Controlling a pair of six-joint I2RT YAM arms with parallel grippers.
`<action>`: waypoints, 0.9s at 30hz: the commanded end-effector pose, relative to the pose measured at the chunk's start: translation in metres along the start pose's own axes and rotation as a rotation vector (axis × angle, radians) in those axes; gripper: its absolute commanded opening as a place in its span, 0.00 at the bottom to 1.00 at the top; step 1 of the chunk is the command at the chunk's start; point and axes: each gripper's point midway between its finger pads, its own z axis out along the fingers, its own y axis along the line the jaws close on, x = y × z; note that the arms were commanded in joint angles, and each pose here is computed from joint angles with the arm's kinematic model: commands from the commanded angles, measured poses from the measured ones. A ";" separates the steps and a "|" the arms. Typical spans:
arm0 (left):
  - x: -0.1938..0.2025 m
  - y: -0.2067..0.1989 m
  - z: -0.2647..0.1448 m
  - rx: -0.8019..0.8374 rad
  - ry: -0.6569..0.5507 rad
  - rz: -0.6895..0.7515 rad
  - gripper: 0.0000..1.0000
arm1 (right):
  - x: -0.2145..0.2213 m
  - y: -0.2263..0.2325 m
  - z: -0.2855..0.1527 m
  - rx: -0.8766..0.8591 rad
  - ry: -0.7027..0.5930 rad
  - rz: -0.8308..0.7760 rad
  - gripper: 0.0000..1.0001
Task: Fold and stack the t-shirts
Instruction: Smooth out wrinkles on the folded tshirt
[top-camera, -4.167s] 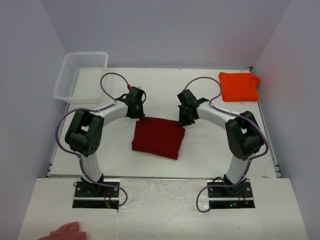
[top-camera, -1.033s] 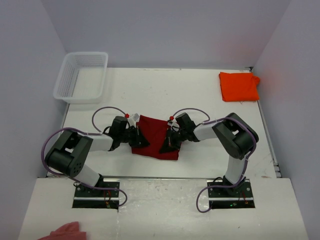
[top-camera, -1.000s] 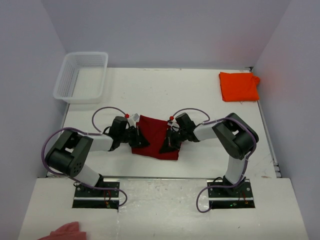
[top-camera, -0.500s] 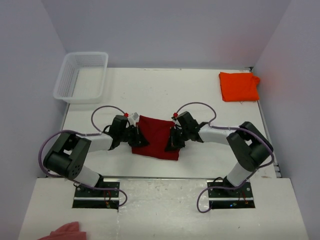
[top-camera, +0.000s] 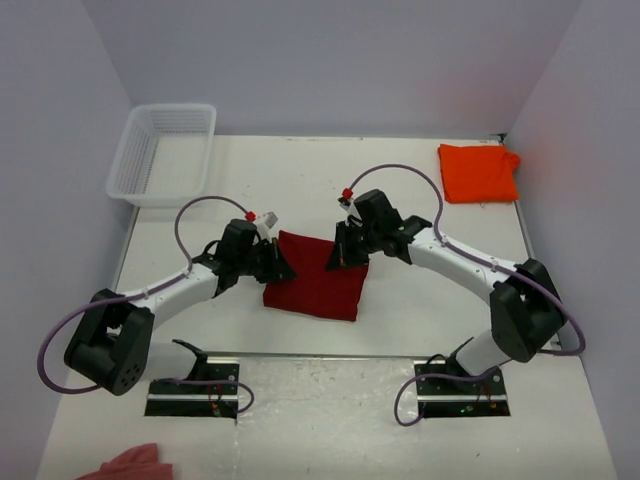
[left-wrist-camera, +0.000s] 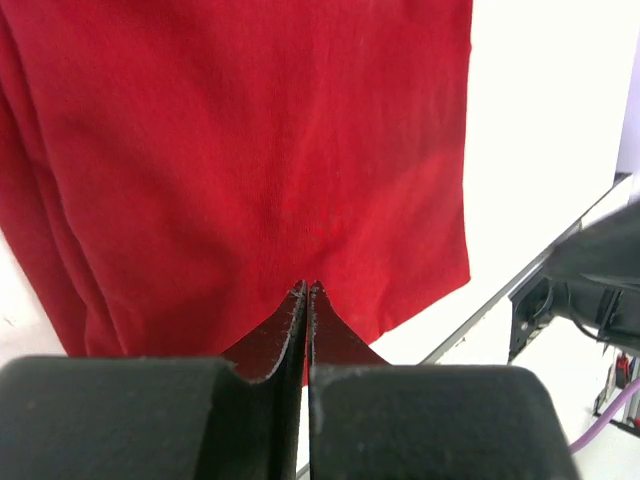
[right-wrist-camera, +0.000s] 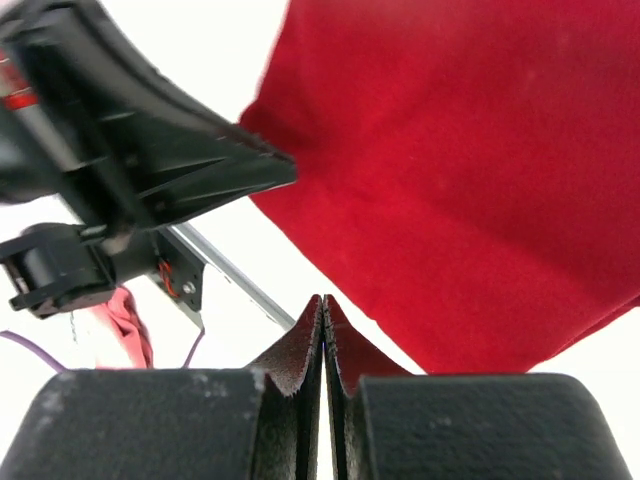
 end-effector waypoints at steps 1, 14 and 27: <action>0.014 0.002 -0.003 -0.009 0.028 0.000 0.00 | 0.000 -0.005 0.013 -0.017 0.050 0.029 0.00; 0.066 0.029 0.002 -0.021 0.089 -0.059 0.00 | 0.026 -0.053 0.072 -0.011 0.178 0.197 0.00; 0.073 0.044 0.009 -0.065 0.110 -0.071 0.00 | 0.050 -0.088 0.076 0.090 0.193 0.227 0.00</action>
